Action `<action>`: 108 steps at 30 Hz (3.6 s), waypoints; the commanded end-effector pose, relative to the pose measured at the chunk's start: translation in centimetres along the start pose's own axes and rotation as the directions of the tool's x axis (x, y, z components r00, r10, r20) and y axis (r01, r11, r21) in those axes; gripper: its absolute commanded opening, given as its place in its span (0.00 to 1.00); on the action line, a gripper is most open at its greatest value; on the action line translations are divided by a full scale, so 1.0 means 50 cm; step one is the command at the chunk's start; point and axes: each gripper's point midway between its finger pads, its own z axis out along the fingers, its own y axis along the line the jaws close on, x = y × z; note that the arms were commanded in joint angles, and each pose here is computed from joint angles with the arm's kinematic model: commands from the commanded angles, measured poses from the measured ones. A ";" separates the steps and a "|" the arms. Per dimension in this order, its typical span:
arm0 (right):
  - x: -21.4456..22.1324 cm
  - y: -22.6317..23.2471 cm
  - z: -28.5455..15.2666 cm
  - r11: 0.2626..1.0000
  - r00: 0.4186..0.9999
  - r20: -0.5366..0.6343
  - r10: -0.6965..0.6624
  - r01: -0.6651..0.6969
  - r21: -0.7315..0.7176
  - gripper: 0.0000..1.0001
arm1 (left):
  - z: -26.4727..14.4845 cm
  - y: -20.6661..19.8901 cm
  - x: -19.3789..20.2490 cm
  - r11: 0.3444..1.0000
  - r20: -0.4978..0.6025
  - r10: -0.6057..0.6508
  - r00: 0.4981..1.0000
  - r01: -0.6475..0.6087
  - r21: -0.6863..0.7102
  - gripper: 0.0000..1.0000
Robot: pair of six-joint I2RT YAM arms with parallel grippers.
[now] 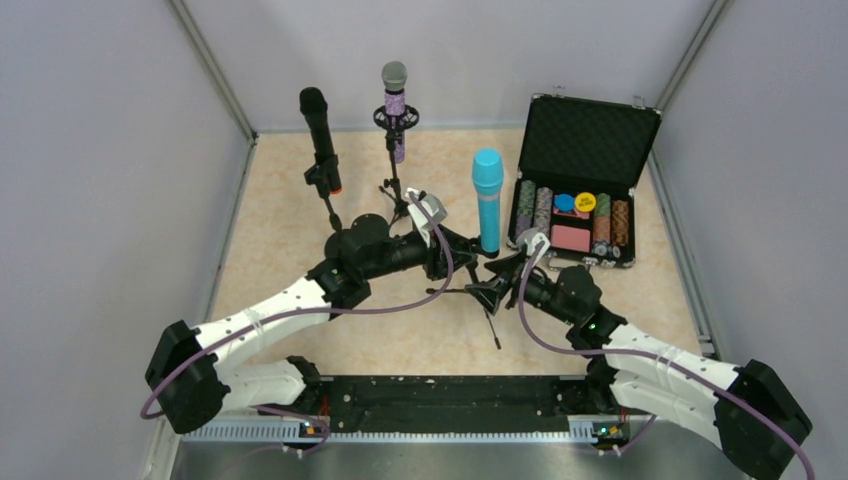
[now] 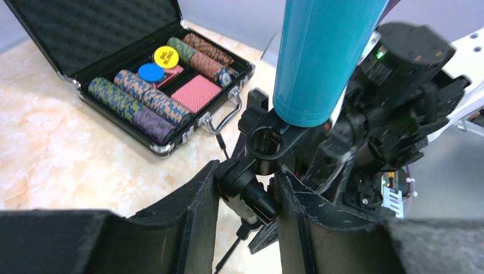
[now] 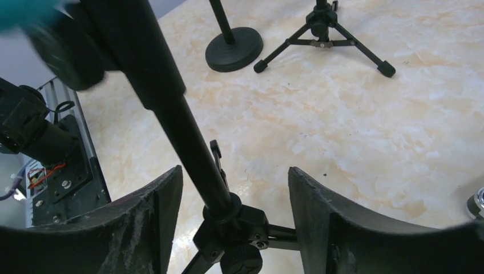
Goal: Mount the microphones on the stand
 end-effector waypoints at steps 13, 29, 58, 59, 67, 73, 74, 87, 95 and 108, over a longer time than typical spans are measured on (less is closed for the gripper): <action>0.029 0.004 0.020 1.000 0.999 -0.046 -0.007 0.007 0.001 0.23 | -0.033 -0.044 -0.213 0.998 0.291 0.060 0.955 -0.068 0.016 0.00; 0.086 -0.022 0.020 0.997 0.993 -0.116 -0.018 0.026 0.075 0.07 | -0.087 -0.052 -0.288 0.999 0.429 0.044 0.902 -0.033 -0.033 0.00; 0.115 -0.038 0.040 0.967 0.979 -0.195 -0.068 0.113 0.227 0.00 | -0.054 0.070 -0.280 0.815 0.420 -0.095 0.903 0.312 -0.488 0.00; 0.116 -0.034 0.040 0.970 0.978 -0.197 -0.072 0.114 0.215 0.00 | -0.052 0.068 -0.280 0.820 0.424 -0.094 0.901 0.311 -0.480 0.00; 0.121 -0.010 0.038 0.985 0.981 -0.183 -0.069 0.096 0.144 0.00 | -0.045 0.022 -0.287 0.910 0.401 -0.005 0.916 0.170 -0.378 0.00; 0.128 -0.007 0.036 0.987 0.980 -0.185 -0.066 0.091 0.132 0.00 | -0.088 0.011 -0.311 0.925 0.451 0.048 0.891 0.131 -0.357 0.00; 0.128 -0.006 0.036 0.987 0.981 -0.184 -0.066 0.091 0.129 0.00 | -0.093 0.009 -0.313 0.925 0.453 0.049 0.890 0.130 -0.356 0.00; 0.062 0.020 0.058 0.992 0.991 -0.128 -0.038 0.053 0.111 0.04 | -0.089 0.009 -0.287 0.930 0.413 0.059 0.909 0.100 -0.354 0.00; 0.019 0.024 0.055 0.991 0.995 -0.091 -0.026 0.038 0.130 0.28 | -0.086 0.015 -0.279 0.925 0.399 0.064 0.915 0.095 -0.368 0.00; -0.063 0.030 0.030 0.987 1.000 0.010 -0.023 0.021 0.156 0.83 | -0.071 0.048 -0.240 0.902 0.357 0.090 0.930 0.076 -0.425 0.00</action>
